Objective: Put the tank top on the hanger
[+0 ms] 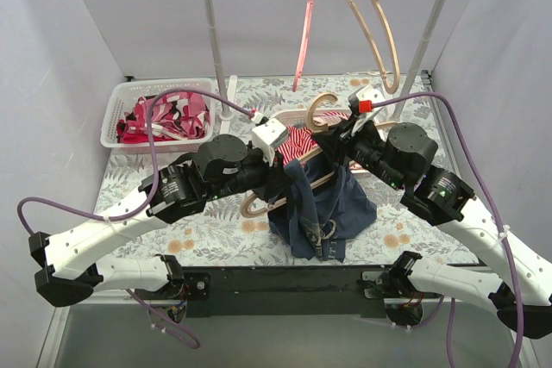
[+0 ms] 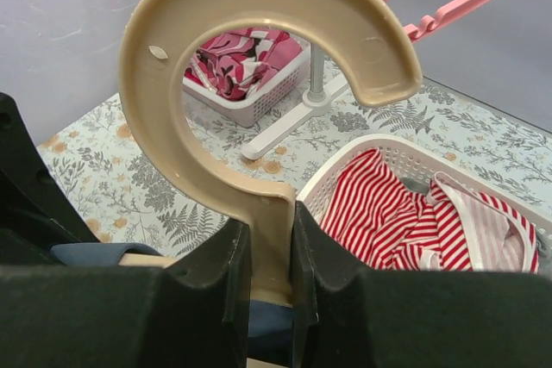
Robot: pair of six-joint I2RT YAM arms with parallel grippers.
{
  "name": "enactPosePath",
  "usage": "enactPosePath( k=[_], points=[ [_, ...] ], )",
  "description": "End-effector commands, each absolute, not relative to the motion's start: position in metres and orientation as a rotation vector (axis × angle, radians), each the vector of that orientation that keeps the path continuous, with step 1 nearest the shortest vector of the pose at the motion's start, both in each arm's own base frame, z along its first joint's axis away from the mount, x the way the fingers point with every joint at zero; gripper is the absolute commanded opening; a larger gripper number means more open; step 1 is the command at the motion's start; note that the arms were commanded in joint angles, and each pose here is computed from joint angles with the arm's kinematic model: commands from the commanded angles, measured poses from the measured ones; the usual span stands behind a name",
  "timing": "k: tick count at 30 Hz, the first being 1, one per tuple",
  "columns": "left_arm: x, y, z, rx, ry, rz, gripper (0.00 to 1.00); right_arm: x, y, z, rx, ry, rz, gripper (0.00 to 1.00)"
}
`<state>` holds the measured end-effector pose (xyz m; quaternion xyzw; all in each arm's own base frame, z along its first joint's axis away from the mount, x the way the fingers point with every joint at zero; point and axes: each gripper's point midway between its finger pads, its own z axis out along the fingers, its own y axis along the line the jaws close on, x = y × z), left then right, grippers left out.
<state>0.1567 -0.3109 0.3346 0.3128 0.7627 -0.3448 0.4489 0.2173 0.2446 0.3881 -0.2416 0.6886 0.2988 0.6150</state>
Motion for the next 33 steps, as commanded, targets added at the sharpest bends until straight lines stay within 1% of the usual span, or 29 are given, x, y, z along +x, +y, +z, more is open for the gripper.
enactPosePath(
  k=[1,2,4,5,7,8,14,18,25,29,33],
  points=[
    [0.164,-0.288,0.343,0.656,1.865,-0.812,0.0,0.219,0.24,0.438,-0.438,1.454,0.753,0.11],
    [0.164,-0.287,0.343,0.651,1.863,-0.812,0.0,0.219,0.24,0.437,-0.44,1.455,0.754,0.16],
    [0.163,-0.284,0.344,0.641,1.858,-0.815,0.0,0.219,0.242,0.434,-0.446,1.461,0.761,0.2],
    [0.163,-0.283,0.345,0.633,1.853,-0.816,0.0,0.219,0.242,0.434,-0.443,1.459,0.765,0.26],
    [0.164,-0.28,0.344,0.623,1.851,-0.809,0.0,0.217,0.245,0.431,-0.454,1.46,0.779,0.33],
    [0.163,-0.279,0.344,0.618,1.847,-0.809,0.0,0.216,0.246,0.43,-0.458,1.46,0.785,0.4],
    [0.16,-0.274,0.34,0.618,1.845,-0.814,0.0,0.208,0.253,0.423,-0.496,1.47,0.838,0.61],
    [0.158,-0.266,0.338,0.596,1.855,-0.812,0.0,0.205,0.249,0.419,-0.482,1.476,0.844,0.66],
    [0.146,-0.237,0.336,0.55,1.903,-0.801,0.0,0.215,0.22,0.401,-0.333,1.529,0.748,0.67],
    [0.138,-0.214,0.333,0.518,1.945,-0.772,0.0,0.221,0.206,0.378,-0.258,1.572,0.694,0.68],
    [0.133,-0.195,0.338,0.475,1.974,-0.742,0.0,0.222,0.212,0.333,-0.263,1.655,0.689,0.68]
  ],
)
